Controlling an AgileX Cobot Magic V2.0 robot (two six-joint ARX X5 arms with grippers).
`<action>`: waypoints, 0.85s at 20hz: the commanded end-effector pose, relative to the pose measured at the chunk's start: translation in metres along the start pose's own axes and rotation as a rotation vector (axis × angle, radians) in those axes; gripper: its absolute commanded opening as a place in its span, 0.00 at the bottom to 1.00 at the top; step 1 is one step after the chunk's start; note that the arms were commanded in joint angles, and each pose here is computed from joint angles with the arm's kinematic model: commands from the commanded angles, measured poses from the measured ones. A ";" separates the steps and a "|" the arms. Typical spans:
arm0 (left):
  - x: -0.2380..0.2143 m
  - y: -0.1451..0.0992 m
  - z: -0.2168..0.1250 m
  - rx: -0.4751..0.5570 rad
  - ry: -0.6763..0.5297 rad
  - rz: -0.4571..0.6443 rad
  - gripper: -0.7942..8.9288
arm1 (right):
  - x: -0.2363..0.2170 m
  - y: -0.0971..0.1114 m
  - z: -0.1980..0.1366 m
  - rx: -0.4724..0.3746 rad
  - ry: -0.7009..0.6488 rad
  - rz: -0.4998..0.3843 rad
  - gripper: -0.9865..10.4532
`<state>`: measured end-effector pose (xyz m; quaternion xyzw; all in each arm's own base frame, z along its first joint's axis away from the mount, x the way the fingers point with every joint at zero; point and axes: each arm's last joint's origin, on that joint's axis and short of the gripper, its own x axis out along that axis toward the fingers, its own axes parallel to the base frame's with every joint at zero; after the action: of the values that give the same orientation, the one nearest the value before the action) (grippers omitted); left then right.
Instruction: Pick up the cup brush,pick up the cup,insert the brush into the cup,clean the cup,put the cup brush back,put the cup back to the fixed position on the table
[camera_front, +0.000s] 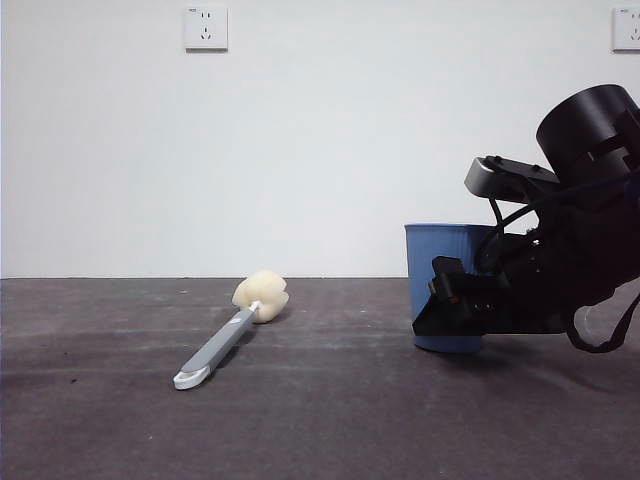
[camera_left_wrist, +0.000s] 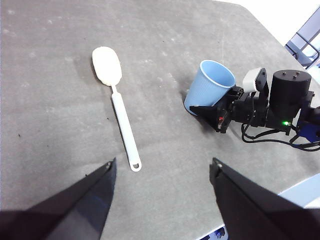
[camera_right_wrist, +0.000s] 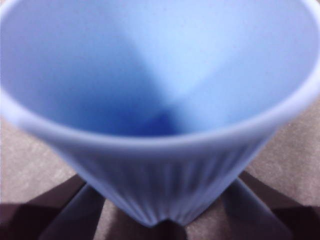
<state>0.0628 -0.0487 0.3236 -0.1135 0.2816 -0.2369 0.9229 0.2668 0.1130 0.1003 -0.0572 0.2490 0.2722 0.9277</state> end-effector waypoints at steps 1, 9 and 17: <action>0.001 0.001 -0.002 0.002 0.013 0.010 0.40 | 0.000 0.002 -0.022 0.038 0.131 0.024 0.48; 0.001 0.001 -0.002 0.002 0.015 0.011 0.40 | -0.001 0.003 -0.022 0.057 0.147 0.025 0.53; 0.001 0.001 -0.002 0.002 0.014 0.011 0.40 | -0.043 0.008 0.006 0.080 0.212 0.025 0.53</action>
<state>0.0621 -0.0482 0.3220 -0.1097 0.2897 -0.2341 0.9215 0.2367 0.1021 0.1267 -0.0540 0.3541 0.2695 0.8939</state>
